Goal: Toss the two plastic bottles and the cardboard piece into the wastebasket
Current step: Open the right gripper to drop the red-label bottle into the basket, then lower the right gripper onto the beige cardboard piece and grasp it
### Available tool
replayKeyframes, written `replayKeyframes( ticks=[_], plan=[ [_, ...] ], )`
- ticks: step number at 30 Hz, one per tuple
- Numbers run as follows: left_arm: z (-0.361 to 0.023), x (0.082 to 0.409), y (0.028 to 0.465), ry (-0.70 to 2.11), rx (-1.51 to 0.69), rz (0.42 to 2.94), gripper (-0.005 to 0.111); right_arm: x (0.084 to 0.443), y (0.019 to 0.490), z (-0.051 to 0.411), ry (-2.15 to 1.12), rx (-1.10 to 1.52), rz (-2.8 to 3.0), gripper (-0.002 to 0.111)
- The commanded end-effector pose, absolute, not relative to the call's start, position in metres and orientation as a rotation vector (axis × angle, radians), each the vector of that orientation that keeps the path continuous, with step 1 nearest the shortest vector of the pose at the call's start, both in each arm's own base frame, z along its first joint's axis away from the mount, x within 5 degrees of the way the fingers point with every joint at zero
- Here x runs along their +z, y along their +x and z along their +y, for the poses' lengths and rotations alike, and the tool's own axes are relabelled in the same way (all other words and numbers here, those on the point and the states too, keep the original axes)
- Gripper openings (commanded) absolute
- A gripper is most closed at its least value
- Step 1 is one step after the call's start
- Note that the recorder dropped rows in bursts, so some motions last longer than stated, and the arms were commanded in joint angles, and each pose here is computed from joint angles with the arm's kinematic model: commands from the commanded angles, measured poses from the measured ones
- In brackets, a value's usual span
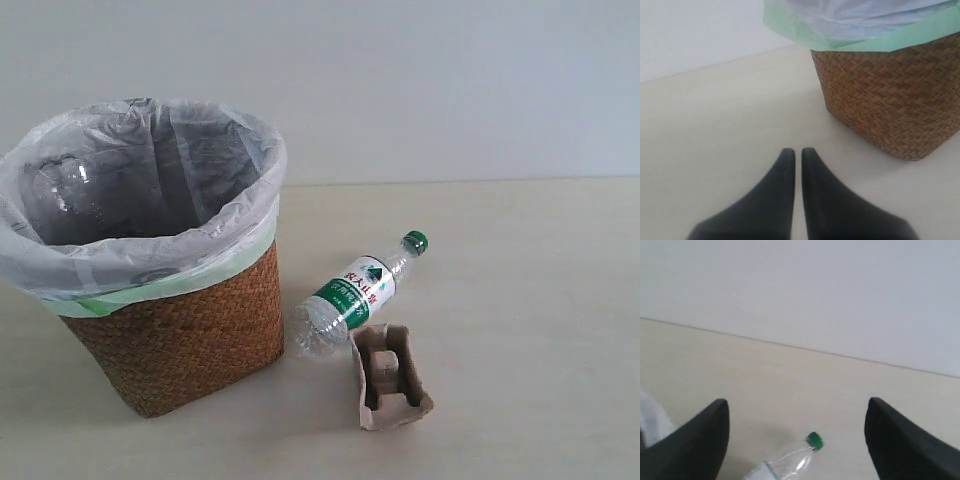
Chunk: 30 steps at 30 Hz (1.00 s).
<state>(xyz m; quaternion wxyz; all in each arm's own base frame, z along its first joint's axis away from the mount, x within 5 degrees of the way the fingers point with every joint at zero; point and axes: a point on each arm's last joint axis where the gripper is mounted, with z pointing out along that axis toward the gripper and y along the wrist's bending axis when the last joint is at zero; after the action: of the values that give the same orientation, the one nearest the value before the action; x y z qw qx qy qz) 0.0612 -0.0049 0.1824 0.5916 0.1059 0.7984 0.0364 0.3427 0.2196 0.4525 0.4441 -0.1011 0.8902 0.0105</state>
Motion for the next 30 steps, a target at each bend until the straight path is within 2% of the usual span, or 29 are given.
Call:
replayKeyframes(
  ticks=[1,5,11,23,30],
  plan=[
    [-0.005,0.182,0.061,0.228,0.073,1.853,0.004,0.469,0.338,0.194,-0.207,-0.051,2.170,0.066],
    [-0.005,0.182,0.061,0.228,0.073,1.853,0.004,0.468,0.341,0.175,-0.153,-0.029,2.204,0.066],
    [-0.005,0.182,0.061,0.228,0.073,1.853,0.004,0.436,0.351,0.148,-0.133,-0.041,2.355,0.066],
    [-0.005,0.182,0.061,0.228,0.073,1.853,0.004,0.299,0.335,0.153,-0.198,0.007,2.853,0.066],
    [-0.005,0.182,0.061,0.228,0.073,1.853,0.004,0.246,0.321,0.167,-0.211,0.156,2.894,0.066]
  ],
)
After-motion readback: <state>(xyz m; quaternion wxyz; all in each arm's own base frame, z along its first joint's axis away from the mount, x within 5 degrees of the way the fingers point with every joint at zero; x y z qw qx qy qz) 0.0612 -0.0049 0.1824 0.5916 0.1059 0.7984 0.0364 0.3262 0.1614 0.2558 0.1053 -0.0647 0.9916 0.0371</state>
